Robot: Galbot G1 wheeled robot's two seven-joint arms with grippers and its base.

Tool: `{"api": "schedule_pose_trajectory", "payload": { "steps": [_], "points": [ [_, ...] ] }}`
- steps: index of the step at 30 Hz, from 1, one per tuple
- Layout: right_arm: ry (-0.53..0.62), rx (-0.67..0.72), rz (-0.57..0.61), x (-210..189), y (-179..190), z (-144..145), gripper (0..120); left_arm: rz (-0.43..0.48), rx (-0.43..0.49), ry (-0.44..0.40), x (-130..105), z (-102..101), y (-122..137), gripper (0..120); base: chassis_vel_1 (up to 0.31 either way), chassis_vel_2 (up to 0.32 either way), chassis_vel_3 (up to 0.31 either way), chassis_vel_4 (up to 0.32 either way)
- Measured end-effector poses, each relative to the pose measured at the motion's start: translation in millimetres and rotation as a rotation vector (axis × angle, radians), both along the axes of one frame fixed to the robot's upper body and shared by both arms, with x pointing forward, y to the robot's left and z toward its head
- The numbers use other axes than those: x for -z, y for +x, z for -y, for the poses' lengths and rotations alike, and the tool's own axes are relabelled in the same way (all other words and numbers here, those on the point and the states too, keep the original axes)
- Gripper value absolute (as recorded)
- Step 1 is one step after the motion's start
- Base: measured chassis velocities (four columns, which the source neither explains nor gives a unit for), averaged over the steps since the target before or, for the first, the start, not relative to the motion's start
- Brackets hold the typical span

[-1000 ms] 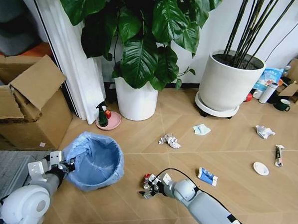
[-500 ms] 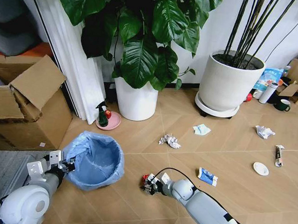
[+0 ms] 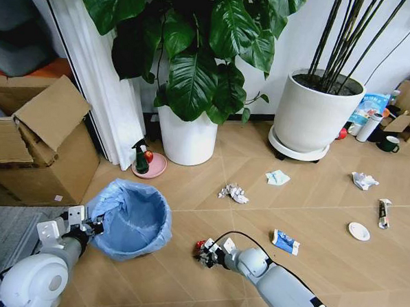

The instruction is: Pick up the trash bin and place the garbage on the floor into it.

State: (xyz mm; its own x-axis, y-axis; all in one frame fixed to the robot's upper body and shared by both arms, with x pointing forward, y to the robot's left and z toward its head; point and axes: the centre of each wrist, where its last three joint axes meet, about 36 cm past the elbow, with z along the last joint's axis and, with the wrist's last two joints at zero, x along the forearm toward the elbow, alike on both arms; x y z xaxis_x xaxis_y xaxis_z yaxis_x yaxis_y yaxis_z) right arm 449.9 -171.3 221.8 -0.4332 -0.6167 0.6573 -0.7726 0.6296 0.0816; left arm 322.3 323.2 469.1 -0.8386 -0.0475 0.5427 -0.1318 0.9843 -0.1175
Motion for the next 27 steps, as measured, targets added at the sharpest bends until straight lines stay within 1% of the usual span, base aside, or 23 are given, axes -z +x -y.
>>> {"api": "schedule_pose_trajectory", "payload": {
  "steps": [2, 3, 5, 7, 11, 12, 13, 14, 16, 17, 18, 21, 22, 24, 25, 26, 27],
  "points": [
    [0.036, 0.042, 0.022, -8.7, 4.1, 4.1, 34, 0.001, 0.0, 0.0, -0.2, 0.0, 0.1, 2, 0.0, 0.0, 0.0, 0.0],
    [0.036, 0.042, 0.022, -8.7, 4.1, 4.1, 34, 0.001, 0.0, 0.0, -0.2, 0.0, 0.1, 2, 0.0, 0.0, 0.0, 0.0],
    [0.084, 0.088, 0.062, -25.0, 10.6, 11.9, 34, 0.001, 0.001, 0.0, -0.3, -0.1, 0.3, 2, 0.0, 0.0, 0.0, 0.0],
    [0.091, 0.094, 0.069, -28.1, 11.7, 13.3, 34, 0.001, 0.002, 0.0, -0.3, 0.0, 0.3, 2, 0.0, 0.0, 0.0, 0.0],
    [0.147, 0.135, 0.135, -57.2, 20.4, 25.3, 34, 0.001, 0.005, -0.002, -0.3, 0.6, 0.5, 2, 0.0, 0.0, 0.0, 0.0],
    [0.147, 0.135, 0.135, -57.2, 20.4, 25.3, 34, 0.001, 0.005, -0.002, -0.3, 0.6, 0.5, 2, 0.0, 0.0, 0.0, 0.0],
    [0.167, 0.146, 0.163, -70.0, 23.3, 29.5, 34, 0.001, 0.007, -0.001, -0.3, 0.7, 0.7, 2, 0.0, 0.0, 0.0, 0.0],
    [0.167, 0.146, 0.163, -70.0, 23.3, 29.5, 34, 0.001, 0.007, -0.001, -0.3, 0.7, 0.7, 2, 0.0, 0.0, 0.0, 0.0],
    [0.191, 0.156, 0.206, -90.1, 27.2, 36.8, 34, -0.002, 0.013, 0.001, 0.2, 0.4, 1.0, 2, 0.0, 0.0, 0.0, 0.0],
    [0.212, 0.156, 0.258, -113.4, 30.4, 43.6, 34, -0.009, 0.024, 0.005, 1.7, 0.4, 1.6, 2, 0.0, 0.0, 0.0, 0.0],
    [0.212, 0.156, 0.258, -113.4, 30.4, 43.6, 34, -0.009, 0.024, 0.005, 1.7, 0.4, 1.6, 2, 0.0, 0.0, 0.0, 0.0],
    [0.267, 0.14, 0.35, -165.7, 35.0, 52.9, 34, -0.03, 0.053, 0.016, 5.8, 1.2, 3.4, 2, 0.0, 0.0, 0.0, 0.0],
    [0.267, 0.14, 0.35, -165.7, 35.0, 52.9, 34, -0.03, 0.053, 0.016, 5.8, 1.2, 3.4, 2, 0.0, 0.0, 0.0, 0.0],
    [0.302, 0.111, 0.409, -205.6, 38.8, 54.4, 34, -0.045, 0.082, 0.028, 8.6, 0.5, 6.6, 2, 0.0, 0.0, 0.0, 0.0],
    [0.313, 0.098, 0.425, -216.9, 40.0, 52.8, 34, -0.048, 0.093, 0.034, 9.2, -0.2, 8.4, 2, 0.0, 0.0, 0.0, 0.0],
    [0.313, 0.098, 0.425, -216.9, 40.0, 52.8, 34, -0.048, 0.093, 0.034, 9.2, -0.2, 8.4, 2, 0.0, 0.0, 0.0, 0.0],
    [0.333, 0.07, 0.451, -237.8, 41.4, 47.7, 34, -0.052, 0.111, 0.044, 9.5, -1.8, 11.7, 2, 0.0, 0.0, 0.0, 0.0]
  ]
}}
